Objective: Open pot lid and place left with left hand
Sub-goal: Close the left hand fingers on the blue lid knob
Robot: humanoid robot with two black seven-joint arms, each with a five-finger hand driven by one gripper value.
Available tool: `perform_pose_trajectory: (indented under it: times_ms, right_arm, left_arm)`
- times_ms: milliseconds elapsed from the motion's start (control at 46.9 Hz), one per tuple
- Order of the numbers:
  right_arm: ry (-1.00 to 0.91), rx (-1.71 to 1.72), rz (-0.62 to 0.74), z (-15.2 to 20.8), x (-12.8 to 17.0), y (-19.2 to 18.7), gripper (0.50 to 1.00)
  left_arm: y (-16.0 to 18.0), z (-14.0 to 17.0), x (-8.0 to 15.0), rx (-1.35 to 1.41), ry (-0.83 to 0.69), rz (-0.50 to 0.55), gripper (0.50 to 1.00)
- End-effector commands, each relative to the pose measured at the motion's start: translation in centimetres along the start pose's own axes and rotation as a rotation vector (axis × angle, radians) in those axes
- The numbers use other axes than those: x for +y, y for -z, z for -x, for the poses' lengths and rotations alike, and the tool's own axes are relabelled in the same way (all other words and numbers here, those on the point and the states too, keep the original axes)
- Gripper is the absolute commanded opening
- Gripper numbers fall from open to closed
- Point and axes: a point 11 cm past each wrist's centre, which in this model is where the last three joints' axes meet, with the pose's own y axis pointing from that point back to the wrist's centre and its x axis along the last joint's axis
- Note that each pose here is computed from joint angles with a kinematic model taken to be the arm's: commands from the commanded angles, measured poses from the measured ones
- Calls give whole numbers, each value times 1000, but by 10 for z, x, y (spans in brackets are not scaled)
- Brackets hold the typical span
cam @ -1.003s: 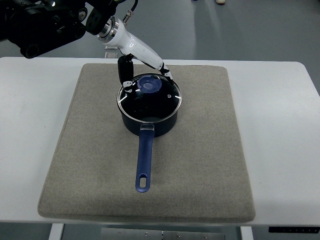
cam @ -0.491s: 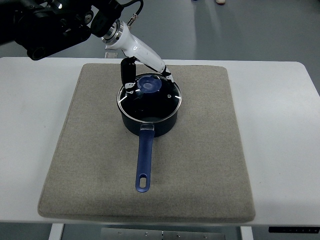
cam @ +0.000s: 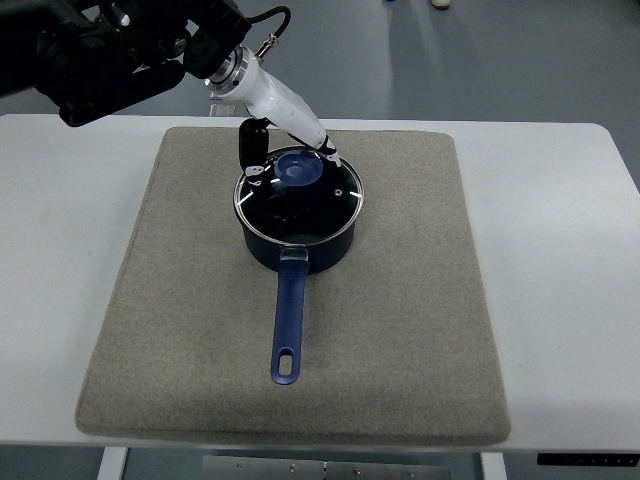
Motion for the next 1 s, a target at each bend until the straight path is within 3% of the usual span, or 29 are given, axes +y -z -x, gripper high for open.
perform_pose_trajectory:
  times_ms: [0, 277, 470, 619, 768, 854, 939, 982]
  right_arm:
    - [0, 0, 0, 0, 0, 0, 917]
    - [0, 1, 0, 0, 0, 0, 917]
    - [0, 0, 0, 0, 0, 0, 917]
    - [0, 0, 0, 0, 0, 0, 917]
    - [0, 0, 0, 0, 0, 0, 917]
    - [0, 1, 0, 0, 0, 0, 917]
    - [0, 1, 0, 0, 0, 0, 917]
    - [0, 1, 0, 0, 0, 0, 917]
  left_arm:
    - [0, -1, 0, 5, -7, 2, 988]
    - [0, 0, -1, 5, -3, 4, 988]
    - [0, -1, -1, -7, -20, 4, 956]
    - [0, -3, -1, -17, -37, 5, 876]
    - [0, -3, -1, -21, -40, 4, 851]
    - [-2, -3, -3, -25, -36, 8, 806]
    - [-3, -3, -4, -26, -35, 11, 711]
    - [-3, -3, -4, -26, -34, 12, 703]
